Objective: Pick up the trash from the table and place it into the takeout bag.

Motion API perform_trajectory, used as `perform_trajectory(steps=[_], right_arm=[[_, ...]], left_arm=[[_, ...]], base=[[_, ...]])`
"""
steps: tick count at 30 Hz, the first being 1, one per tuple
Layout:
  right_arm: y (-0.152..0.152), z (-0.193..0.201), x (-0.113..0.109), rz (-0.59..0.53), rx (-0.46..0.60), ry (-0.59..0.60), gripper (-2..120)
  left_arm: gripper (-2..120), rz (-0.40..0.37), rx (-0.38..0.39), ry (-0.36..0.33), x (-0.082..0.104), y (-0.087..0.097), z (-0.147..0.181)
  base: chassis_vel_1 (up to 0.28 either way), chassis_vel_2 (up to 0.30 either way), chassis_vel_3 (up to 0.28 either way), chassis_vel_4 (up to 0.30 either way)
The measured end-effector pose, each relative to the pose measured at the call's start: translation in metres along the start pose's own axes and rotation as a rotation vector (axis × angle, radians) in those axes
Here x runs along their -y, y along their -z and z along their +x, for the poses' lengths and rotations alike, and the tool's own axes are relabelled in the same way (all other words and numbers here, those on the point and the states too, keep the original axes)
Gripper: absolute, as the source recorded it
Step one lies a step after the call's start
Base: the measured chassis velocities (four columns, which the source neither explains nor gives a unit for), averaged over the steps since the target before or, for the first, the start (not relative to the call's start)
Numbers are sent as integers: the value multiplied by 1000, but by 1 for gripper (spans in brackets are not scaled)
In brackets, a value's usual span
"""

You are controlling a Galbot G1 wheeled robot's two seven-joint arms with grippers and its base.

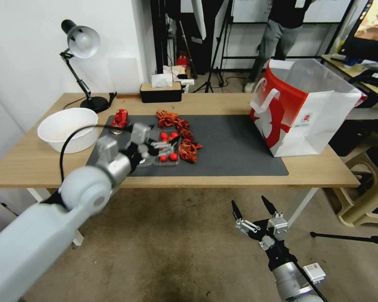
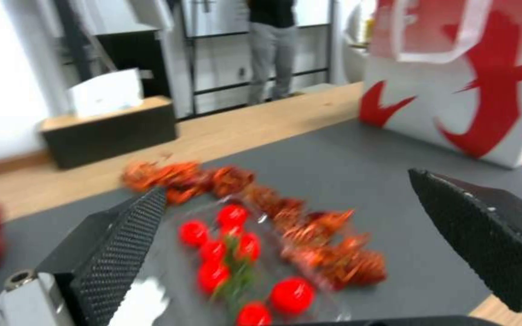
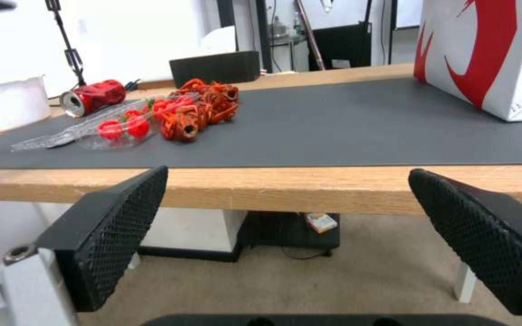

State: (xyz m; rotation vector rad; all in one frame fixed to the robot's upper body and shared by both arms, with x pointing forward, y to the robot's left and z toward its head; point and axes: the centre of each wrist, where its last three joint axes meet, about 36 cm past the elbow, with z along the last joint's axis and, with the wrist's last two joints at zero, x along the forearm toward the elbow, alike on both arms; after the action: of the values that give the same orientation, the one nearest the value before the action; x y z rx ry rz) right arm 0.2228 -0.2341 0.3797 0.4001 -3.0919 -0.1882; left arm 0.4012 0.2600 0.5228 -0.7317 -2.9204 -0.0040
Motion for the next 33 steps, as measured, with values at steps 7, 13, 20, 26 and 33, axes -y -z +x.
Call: perform_trajectory(steps=[7, 13, 20, 26, 33], right_arm=[[1, 1, 1, 6, -1, 1, 100], [2, 1, 3, 13, 5, -10, 100], [0, 1, 0, 7, 3, -10, 100], [-1, 2, 0, 7, 1, -10, 100], [-1, 2, -1, 6, 3, -9, 100]], left_arm=[[100, 43, -2, 181, 13, -36, 34], [100, 47, 94, 426, 30, -69, 67], [100, 50, 117, 552, 45, -107, 90], [100, 90, 114, 587, 56, -122, 102], [100, 74, 132, 573, 50, -117, 99]], base=[[0, 0, 0, 0], [0, 0, 0, 0], [0, 0, 0, 0], [0, 0, 0, 0], [0, 0, 0, 0]])
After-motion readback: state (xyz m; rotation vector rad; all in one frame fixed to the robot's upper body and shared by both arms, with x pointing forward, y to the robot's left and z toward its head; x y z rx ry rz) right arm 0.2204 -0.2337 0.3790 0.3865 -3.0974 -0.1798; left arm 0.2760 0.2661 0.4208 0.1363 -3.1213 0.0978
